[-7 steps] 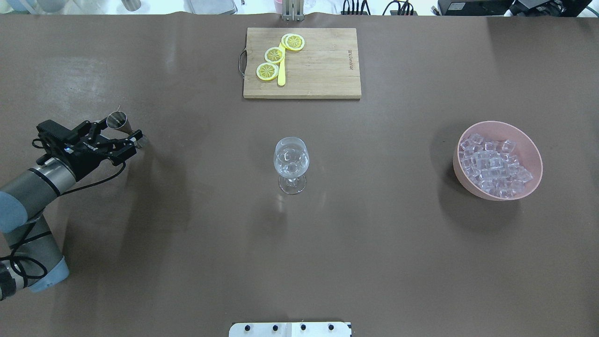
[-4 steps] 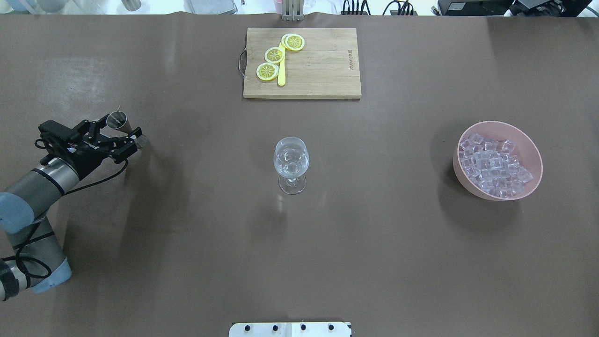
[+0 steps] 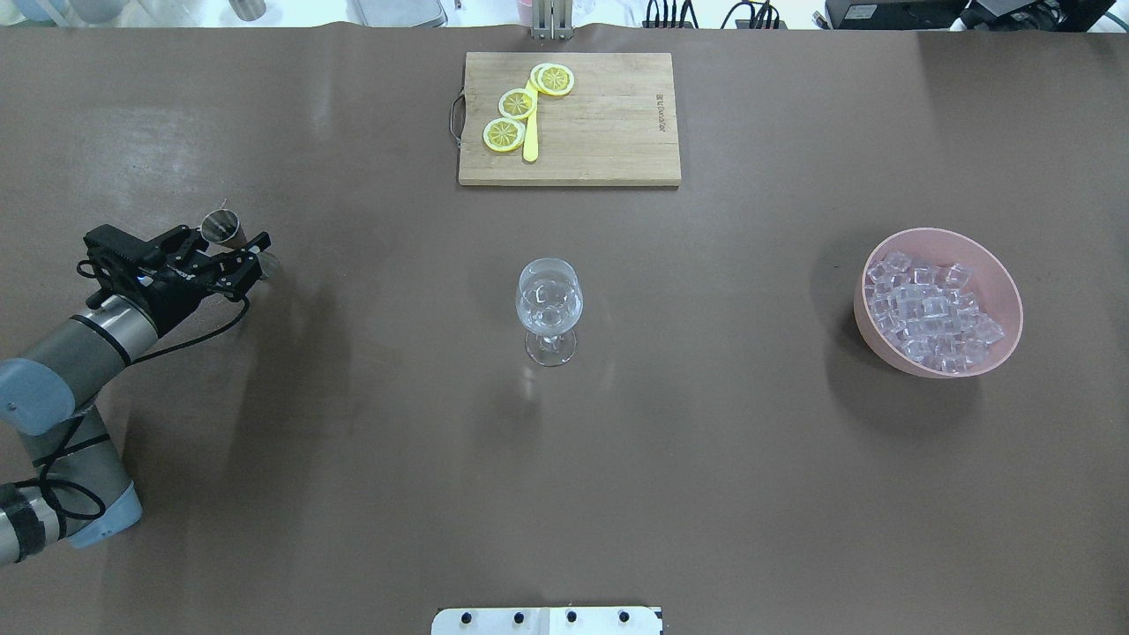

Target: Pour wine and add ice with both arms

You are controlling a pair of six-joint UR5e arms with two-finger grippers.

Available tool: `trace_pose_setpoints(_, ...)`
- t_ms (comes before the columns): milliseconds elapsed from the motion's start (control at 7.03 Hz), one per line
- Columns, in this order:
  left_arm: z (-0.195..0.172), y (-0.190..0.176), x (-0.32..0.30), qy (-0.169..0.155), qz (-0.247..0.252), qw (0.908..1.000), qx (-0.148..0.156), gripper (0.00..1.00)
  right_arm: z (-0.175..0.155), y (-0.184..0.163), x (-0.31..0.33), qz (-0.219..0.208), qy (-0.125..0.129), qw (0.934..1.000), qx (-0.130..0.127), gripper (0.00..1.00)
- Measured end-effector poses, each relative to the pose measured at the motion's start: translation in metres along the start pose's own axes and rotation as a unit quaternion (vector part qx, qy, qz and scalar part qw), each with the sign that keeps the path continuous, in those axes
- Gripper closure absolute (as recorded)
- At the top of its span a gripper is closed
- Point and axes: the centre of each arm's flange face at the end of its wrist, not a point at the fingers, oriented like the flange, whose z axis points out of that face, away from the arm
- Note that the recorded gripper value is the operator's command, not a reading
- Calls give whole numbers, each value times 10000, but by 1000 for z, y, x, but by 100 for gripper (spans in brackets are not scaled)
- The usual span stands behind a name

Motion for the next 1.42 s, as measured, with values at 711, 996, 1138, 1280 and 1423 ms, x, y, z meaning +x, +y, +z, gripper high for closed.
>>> trace_pose_setpoints(711, 1, -14, 0, 277, -341, 9990, -97, 100, -2, -2, -2, -26, -4, 10000, 32, 0)
trace_pose_setpoints(996, 17, -47, 39, 581, -642, 9962, 60, 100, -3, -3, -2, -27, -3, 10000, 45, 0)
trace_pose_setpoints(1138, 28, -68, 69, 820, -680, 9943, 17, 100, -3, -4, -2, -30, -2, 10000, 53, 0)
trace_pose_setpoints(1280, 36, -86, 93, 997, -641, 9929, -32, 100, -3, -4, -3, -32, -1, 10000, 57, 0)
trace_pose_setpoints(1423, 39, -101, 110, 1090, -412, 9932, -13, 100, -3, -5, -2, -34, 1, 10000, 57, 0)
